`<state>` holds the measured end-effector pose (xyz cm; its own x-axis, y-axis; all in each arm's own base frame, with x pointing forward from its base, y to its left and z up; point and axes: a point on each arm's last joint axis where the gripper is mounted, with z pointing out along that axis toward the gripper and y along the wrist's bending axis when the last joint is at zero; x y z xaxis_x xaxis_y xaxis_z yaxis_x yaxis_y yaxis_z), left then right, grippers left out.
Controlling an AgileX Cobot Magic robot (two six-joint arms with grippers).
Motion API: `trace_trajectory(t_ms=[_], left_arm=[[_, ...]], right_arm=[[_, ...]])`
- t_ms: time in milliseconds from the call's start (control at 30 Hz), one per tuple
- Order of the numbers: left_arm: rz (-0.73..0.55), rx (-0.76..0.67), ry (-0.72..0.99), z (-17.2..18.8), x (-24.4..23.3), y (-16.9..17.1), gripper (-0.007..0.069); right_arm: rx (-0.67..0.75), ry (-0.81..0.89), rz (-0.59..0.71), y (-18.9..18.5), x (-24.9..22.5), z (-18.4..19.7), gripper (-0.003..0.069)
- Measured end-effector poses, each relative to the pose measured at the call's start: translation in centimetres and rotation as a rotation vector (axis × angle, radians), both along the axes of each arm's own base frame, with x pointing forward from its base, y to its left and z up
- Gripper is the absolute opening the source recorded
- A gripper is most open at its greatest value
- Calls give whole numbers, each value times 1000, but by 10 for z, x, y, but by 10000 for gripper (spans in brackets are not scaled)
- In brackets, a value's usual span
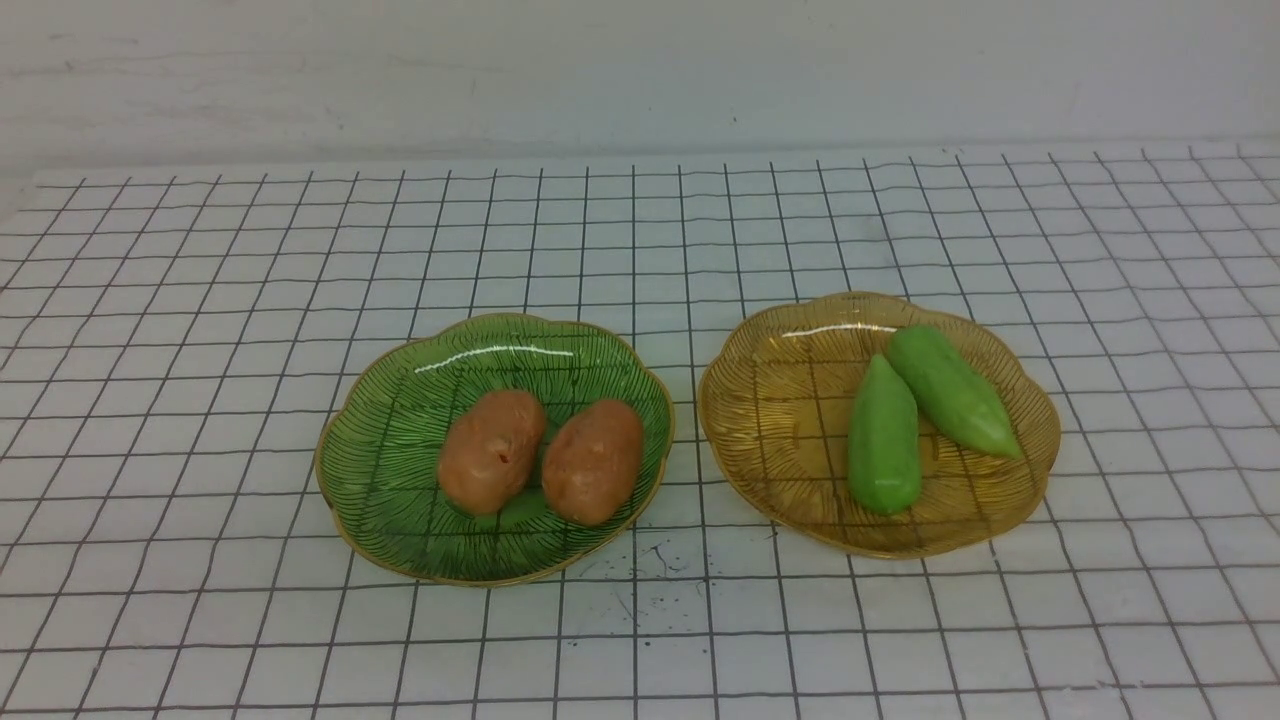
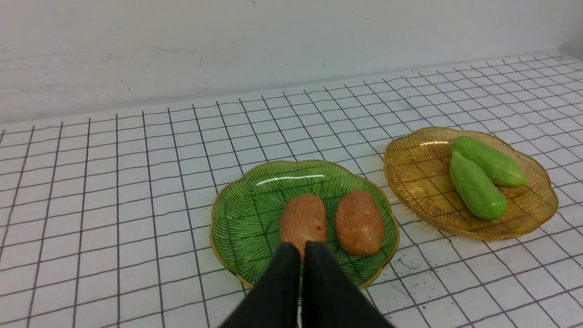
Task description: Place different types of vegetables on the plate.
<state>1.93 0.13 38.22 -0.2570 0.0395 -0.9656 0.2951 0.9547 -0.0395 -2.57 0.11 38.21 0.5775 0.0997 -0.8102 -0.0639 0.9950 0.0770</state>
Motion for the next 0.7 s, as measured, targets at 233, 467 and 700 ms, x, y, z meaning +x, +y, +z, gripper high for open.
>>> trace_trajectory(t_ms=[233,467,700], left_arm=[[-17,-17,-69,-30,11,-8,-7],[55,31,-135,-100,23,-12,-7],[221,52,-87,-178,32,-5,-7]], right_arm=[[0,0,0,0,0,0,-14],[0,0,0,0,0,0,-14],[0,0,0,0,0,0,-14]])
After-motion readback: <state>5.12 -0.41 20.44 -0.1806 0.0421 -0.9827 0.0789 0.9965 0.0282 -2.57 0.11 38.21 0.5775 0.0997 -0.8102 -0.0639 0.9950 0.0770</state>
